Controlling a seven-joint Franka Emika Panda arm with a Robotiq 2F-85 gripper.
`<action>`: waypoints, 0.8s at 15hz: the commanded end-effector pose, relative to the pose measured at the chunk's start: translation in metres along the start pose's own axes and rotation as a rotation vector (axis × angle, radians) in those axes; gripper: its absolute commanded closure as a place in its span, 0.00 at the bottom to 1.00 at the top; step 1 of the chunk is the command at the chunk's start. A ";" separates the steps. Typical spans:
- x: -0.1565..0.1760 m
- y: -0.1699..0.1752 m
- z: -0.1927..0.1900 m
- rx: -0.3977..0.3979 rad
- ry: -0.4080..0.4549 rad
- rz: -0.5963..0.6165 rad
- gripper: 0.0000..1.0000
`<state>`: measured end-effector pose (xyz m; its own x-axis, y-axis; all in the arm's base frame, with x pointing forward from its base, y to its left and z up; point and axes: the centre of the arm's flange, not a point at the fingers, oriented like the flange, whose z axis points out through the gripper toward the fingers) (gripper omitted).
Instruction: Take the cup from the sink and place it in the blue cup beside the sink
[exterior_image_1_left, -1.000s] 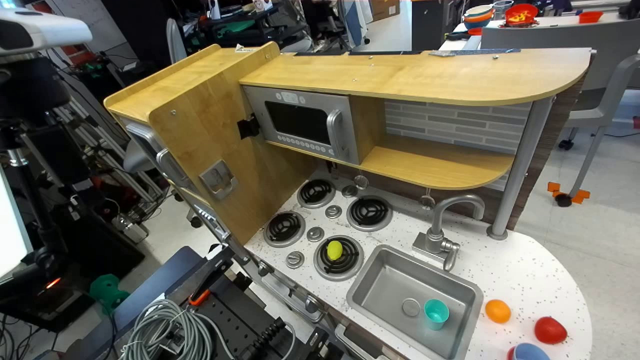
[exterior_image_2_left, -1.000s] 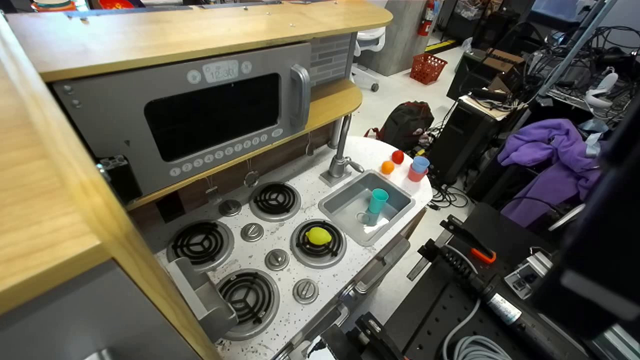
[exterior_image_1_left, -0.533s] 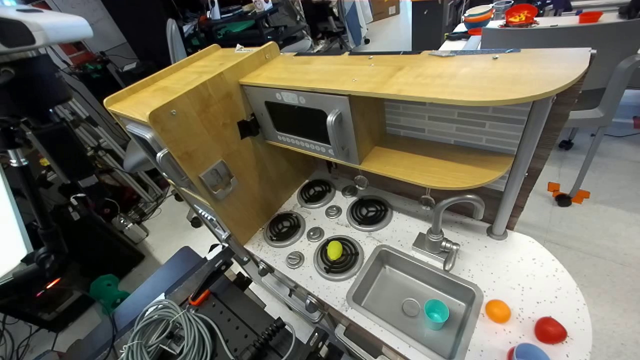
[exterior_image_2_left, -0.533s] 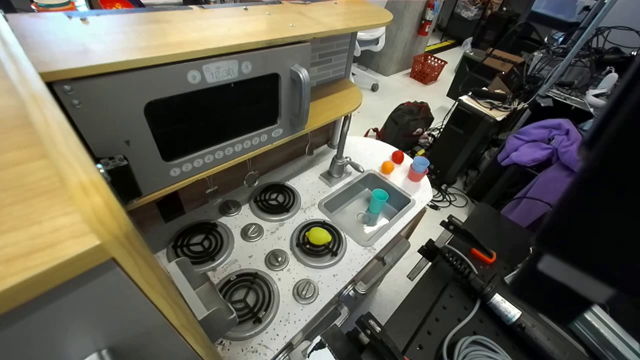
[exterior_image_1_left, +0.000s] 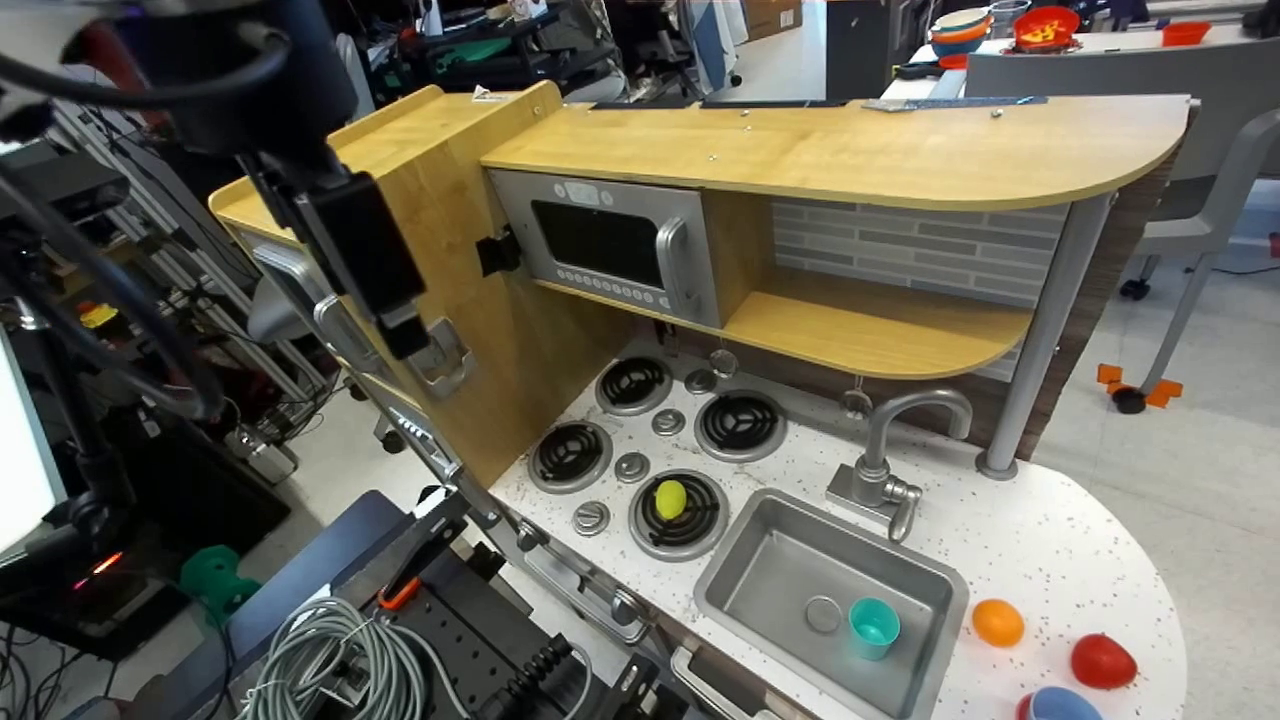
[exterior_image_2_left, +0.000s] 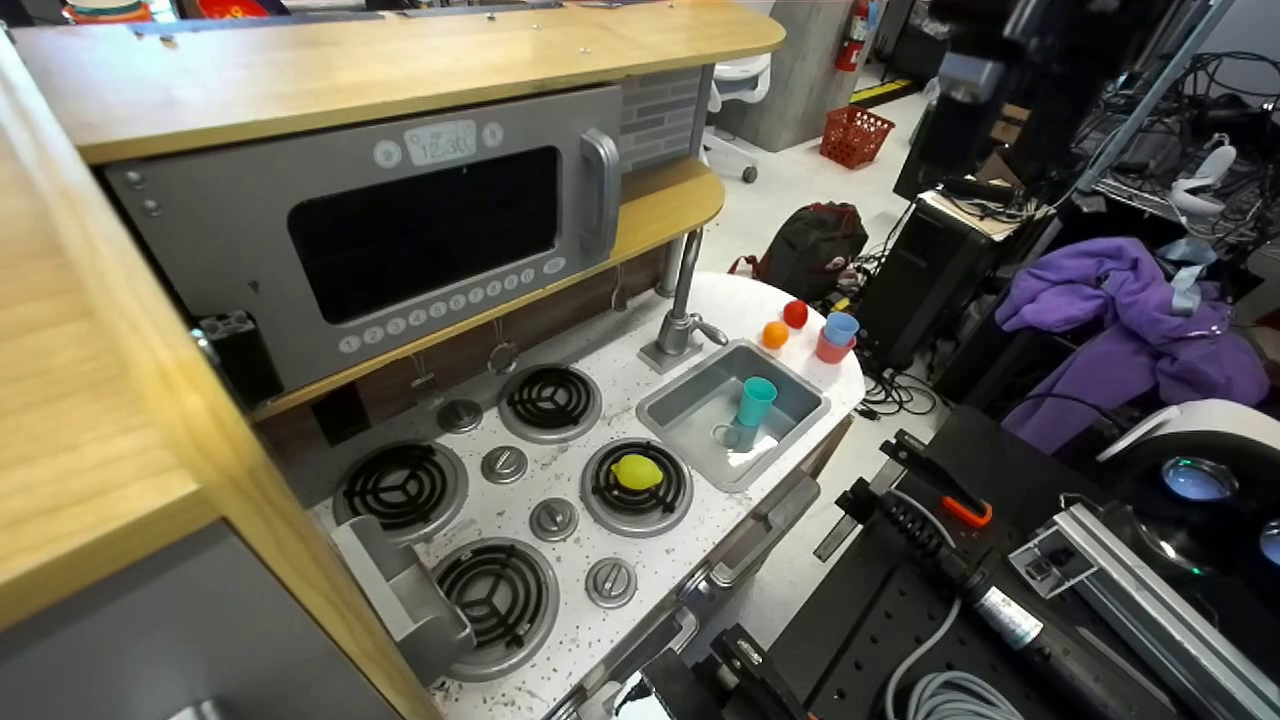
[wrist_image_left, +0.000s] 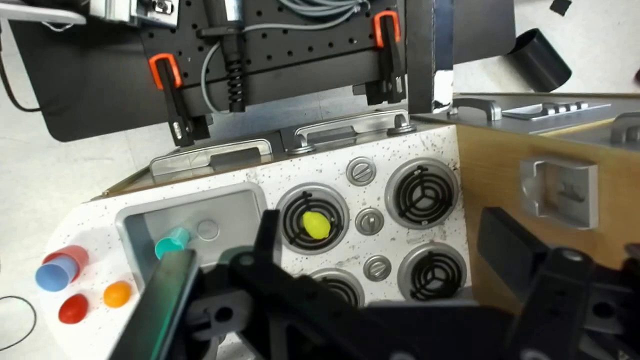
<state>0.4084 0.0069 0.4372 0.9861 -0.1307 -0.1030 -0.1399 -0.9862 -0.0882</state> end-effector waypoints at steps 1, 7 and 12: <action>0.049 0.025 -0.001 -0.010 0.022 -0.015 0.00; 0.093 0.065 0.028 -0.096 0.088 -0.035 0.00; 0.103 0.111 0.057 -0.119 0.114 -0.054 0.00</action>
<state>0.4846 -0.0809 0.3744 0.9943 -0.1063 -0.0129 -0.1062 -0.9943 0.0077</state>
